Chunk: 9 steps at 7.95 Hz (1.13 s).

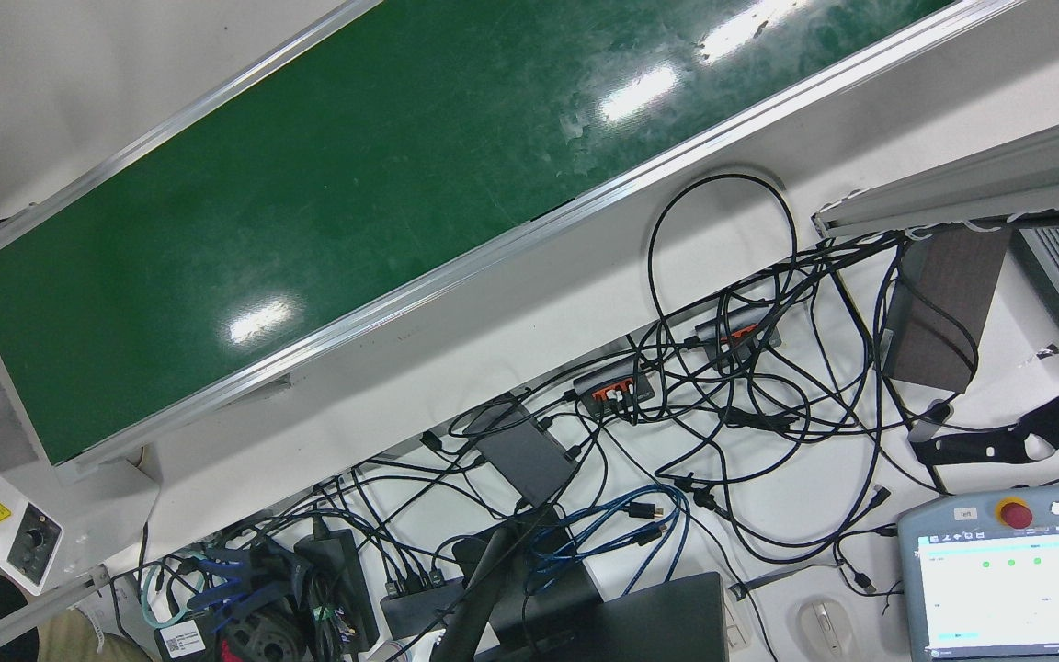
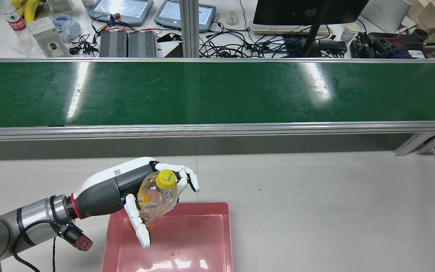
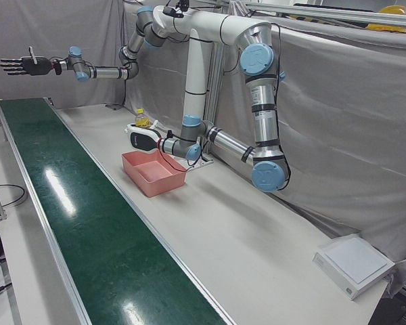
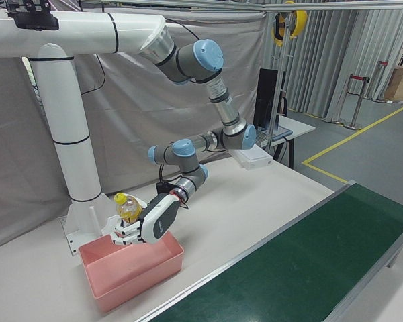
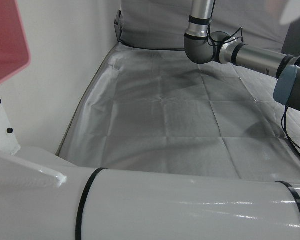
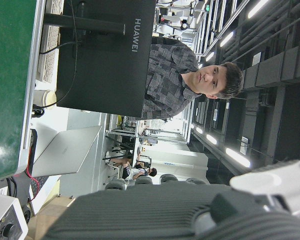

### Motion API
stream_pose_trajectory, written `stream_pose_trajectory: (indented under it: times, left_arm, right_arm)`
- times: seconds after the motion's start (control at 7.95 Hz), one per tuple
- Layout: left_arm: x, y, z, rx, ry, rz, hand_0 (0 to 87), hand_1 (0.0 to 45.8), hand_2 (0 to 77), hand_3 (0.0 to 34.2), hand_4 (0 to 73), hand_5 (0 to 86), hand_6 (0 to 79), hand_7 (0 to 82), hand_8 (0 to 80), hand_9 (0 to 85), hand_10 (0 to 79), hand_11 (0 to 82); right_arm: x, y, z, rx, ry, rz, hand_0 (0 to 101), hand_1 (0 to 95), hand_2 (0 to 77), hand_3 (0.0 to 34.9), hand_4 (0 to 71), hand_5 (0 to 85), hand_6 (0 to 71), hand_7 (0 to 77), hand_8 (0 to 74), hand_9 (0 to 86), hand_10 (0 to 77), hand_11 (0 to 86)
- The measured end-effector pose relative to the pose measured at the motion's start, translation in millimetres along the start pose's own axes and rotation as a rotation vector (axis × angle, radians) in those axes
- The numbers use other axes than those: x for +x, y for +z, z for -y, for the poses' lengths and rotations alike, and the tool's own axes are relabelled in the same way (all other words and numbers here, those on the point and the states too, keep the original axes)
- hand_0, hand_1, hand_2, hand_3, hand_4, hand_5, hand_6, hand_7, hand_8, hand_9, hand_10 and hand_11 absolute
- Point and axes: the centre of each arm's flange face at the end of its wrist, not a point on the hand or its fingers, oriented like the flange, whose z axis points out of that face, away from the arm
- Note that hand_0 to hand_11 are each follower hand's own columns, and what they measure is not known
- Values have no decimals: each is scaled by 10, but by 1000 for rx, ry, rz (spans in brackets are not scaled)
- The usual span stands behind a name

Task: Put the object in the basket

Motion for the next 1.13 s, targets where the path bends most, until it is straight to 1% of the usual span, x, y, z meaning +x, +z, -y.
stream_pose_trajectory:
  times: [0.13,0.25,0.38,0.5,0.63,0.75,0.88,1.01,1.13]
  left_arm:
    - [-20,-116,-15,3,1,16,535,218,11,0,267,567,142,365,616,540,442,622]
    - [-4,-276,-42,2,1,21,550,65,0,2,185,518,71,278,458,409,344,513]
    - [7,-387,-77,-5,1,20,551,16,0,2,120,387,27,164,256,235,240,398]
    - [-7,-433,-97,-14,-1,19,551,16,0,2,120,387,27,164,256,235,240,398]
    - [-24,-448,-102,-19,0,16,579,136,0,4,82,87,5,16,0,11,131,245]
    - [-33,-450,-103,-21,7,14,604,164,0,7,55,60,5,16,5,11,33,131]
    - [-34,-446,-107,-24,15,12,604,164,0,7,55,60,5,16,5,11,44,71]
    - [-34,-444,-109,-25,18,11,606,142,0,23,55,54,5,16,11,11,27,65]
    - [-35,-445,-109,-25,20,11,605,142,0,30,55,54,5,16,11,11,27,65]
  right_arm:
    - [0,0,0,0,0,0,3,0,5,1,0,0,0,5,0,0,0,0]
    - [0,-1,3,1,0,0,3,0,5,1,0,0,0,5,0,0,0,0]
    - [1,-1,5,1,0,0,3,0,5,0,0,0,0,5,0,0,0,0]
    - [1,-1,6,1,0,0,3,0,5,0,0,0,0,5,0,0,0,0]
    - [1,-1,7,1,0,0,3,0,5,0,0,0,0,5,0,0,0,0]
    - [1,-1,7,2,0,0,2,0,5,1,0,0,0,5,0,0,0,0]
    - [1,-1,7,2,0,0,2,0,5,1,0,0,0,5,0,0,0,0]
    - [1,-1,7,2,0,0,3,0,5,0,0,0,0,5,0,0,0,0]
    - [1,-1,7,2,0,0,3,0,5,0,0,0,0,5,0,0,0,0]
